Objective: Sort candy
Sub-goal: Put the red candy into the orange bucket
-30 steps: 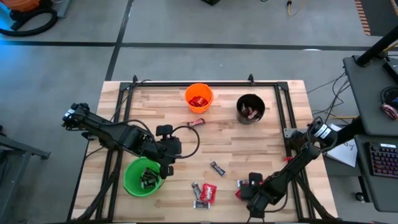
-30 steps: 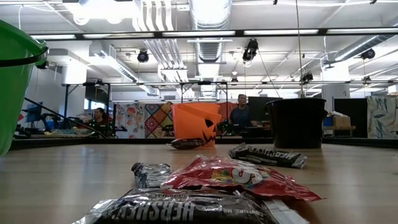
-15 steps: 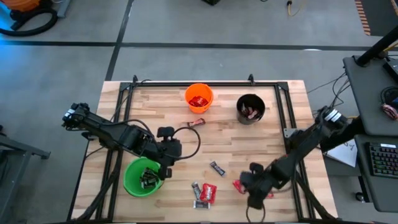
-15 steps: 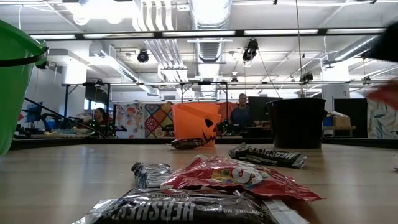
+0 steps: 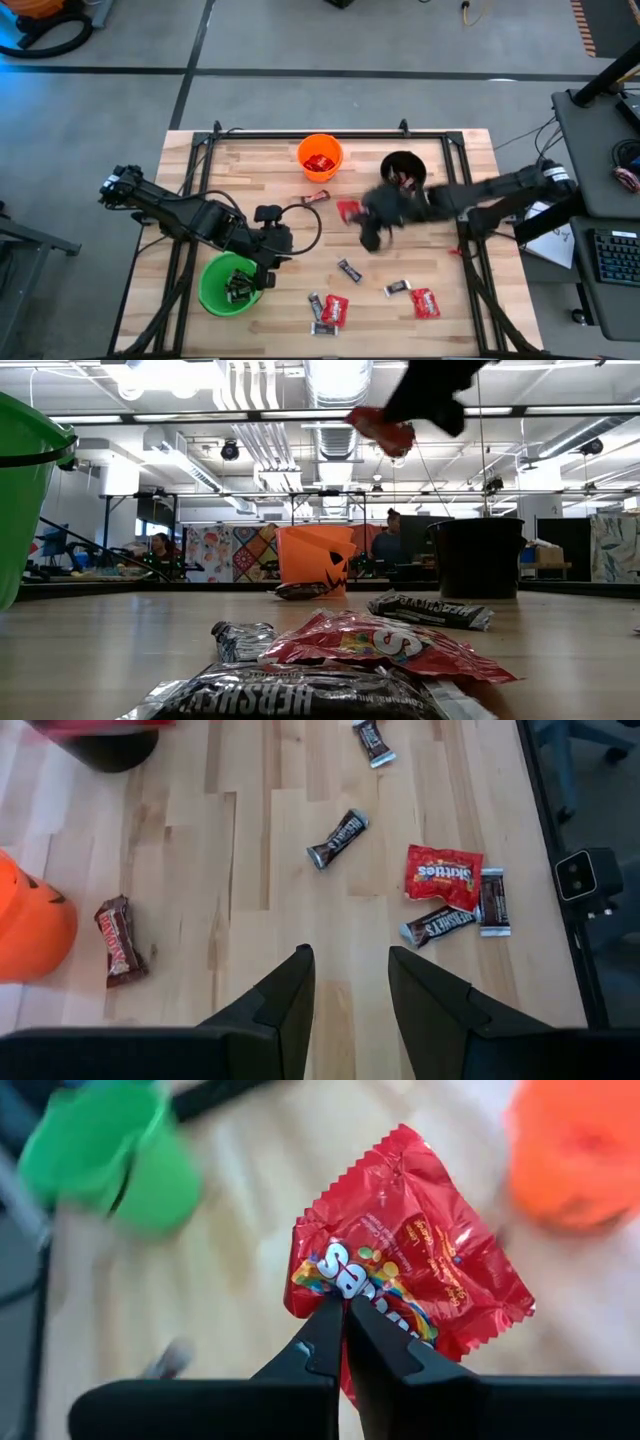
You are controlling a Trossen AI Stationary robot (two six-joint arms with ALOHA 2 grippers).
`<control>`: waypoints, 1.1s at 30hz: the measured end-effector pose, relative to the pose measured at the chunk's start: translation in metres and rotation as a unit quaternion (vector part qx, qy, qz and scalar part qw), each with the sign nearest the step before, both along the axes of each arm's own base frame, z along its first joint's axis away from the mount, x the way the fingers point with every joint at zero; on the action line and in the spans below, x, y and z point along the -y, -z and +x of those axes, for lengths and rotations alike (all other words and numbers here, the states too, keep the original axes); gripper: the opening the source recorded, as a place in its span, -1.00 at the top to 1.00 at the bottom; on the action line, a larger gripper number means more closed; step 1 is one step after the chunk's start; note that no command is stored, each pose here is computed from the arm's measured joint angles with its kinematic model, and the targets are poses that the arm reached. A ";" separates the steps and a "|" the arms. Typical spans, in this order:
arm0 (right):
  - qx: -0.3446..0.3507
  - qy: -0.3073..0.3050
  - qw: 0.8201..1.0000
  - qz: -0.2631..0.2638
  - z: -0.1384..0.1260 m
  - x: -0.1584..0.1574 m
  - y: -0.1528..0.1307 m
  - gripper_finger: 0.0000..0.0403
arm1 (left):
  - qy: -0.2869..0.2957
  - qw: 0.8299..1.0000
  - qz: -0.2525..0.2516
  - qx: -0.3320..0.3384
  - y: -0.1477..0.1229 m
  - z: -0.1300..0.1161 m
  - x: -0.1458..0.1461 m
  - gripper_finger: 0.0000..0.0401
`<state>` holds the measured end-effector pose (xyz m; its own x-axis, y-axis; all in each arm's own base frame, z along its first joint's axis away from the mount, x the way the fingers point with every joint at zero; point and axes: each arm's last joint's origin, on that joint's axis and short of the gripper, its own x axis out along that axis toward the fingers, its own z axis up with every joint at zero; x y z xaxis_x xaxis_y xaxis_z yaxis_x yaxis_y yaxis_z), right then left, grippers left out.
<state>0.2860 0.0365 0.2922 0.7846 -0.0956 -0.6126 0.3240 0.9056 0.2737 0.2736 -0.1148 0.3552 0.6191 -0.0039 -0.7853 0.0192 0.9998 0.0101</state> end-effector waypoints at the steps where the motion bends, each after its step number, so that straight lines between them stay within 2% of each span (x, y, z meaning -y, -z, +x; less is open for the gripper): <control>1: 0.013 0.010 1.000 -0.006 0.003 0.012 -0.002 0.96 | -0.003 1.000 -0.002 0.000 0.000 0.000 0.000 0.43; 7: 0.068 0.087 0.993 -0.034 0.014 0.076 -0.008 0.96 | -0.020 1.000 -0.013 -0.001 0.000 0.000 0.000 0.43; 14: 0.128 0.152 0.979 -0.049 0.027 0.123 -0.005 0.96 | -0.053 0.999 -0.008 0.011 -0.002 0.000 -0.004 0.43; 24: 0.110 0.186 0.975 -0.060 0.055 0.160 0.017 0.96 | -0.080 0.996 -0.016 0.019 -0.004 0.001 -0.012 0.43; 33: 0.088 0.190 0.976 -0.057 0.084 0.173 0.036 0.96 | -0.098 0.995 -0.024 0.022 -0.005 0.003 -0.018 0.43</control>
